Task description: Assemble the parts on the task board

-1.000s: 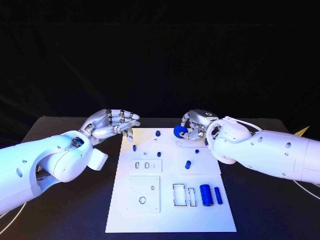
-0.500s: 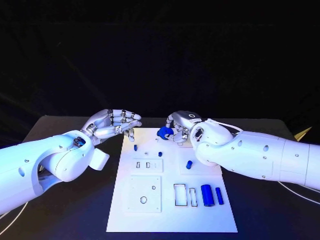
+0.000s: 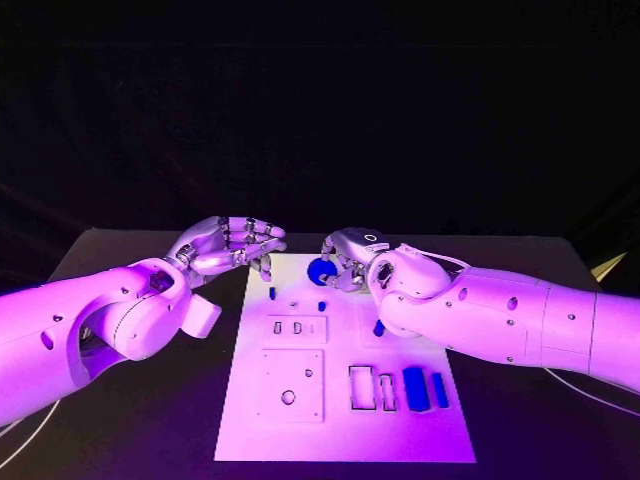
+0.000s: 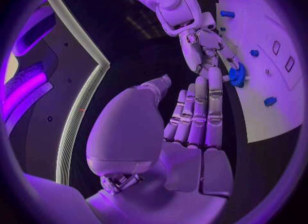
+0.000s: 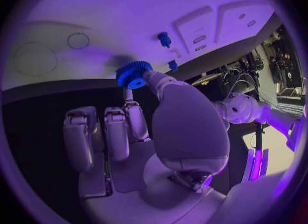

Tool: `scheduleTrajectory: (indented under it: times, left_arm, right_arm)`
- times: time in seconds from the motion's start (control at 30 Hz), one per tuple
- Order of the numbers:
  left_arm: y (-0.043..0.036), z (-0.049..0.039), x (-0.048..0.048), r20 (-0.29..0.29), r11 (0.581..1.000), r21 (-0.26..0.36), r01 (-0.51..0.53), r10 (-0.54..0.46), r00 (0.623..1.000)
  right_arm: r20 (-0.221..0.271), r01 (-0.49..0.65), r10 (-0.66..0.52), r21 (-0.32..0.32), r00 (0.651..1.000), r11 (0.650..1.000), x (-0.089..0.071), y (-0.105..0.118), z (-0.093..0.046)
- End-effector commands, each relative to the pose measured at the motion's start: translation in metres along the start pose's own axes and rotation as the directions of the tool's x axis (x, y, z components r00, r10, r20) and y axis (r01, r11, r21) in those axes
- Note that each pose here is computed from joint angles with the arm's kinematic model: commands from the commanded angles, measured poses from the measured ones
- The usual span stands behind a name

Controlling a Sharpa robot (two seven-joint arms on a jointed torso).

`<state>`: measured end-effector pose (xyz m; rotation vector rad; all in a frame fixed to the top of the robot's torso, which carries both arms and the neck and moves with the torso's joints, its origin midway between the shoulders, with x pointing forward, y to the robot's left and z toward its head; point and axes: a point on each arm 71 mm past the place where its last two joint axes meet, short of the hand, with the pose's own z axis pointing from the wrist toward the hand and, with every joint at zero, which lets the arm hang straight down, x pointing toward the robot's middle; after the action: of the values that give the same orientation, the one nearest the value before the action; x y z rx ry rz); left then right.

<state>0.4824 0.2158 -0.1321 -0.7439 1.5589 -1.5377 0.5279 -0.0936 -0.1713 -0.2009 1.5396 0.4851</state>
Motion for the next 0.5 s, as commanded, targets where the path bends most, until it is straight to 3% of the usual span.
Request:
scheduleTrajectory:
  times: [0.03,0.5]
  left_arm:
    - [-0.0012,0.0005,0.0023,-0.019,1.000,0.006,0.009,-0.009,1.000]
    - [-0.0009,0.0009,0.0022,-0.021,1.000,0.003,0.009,-0.009,1.000]
  right_arm:
    - [-0.001,0.019,-0.019,-0.005,1.000,1.000,0.002,0.003,0.001]
    - [-0.029,0.016,-0.016,-0.017,0.999,1.000,0.013,0.013,0.002]
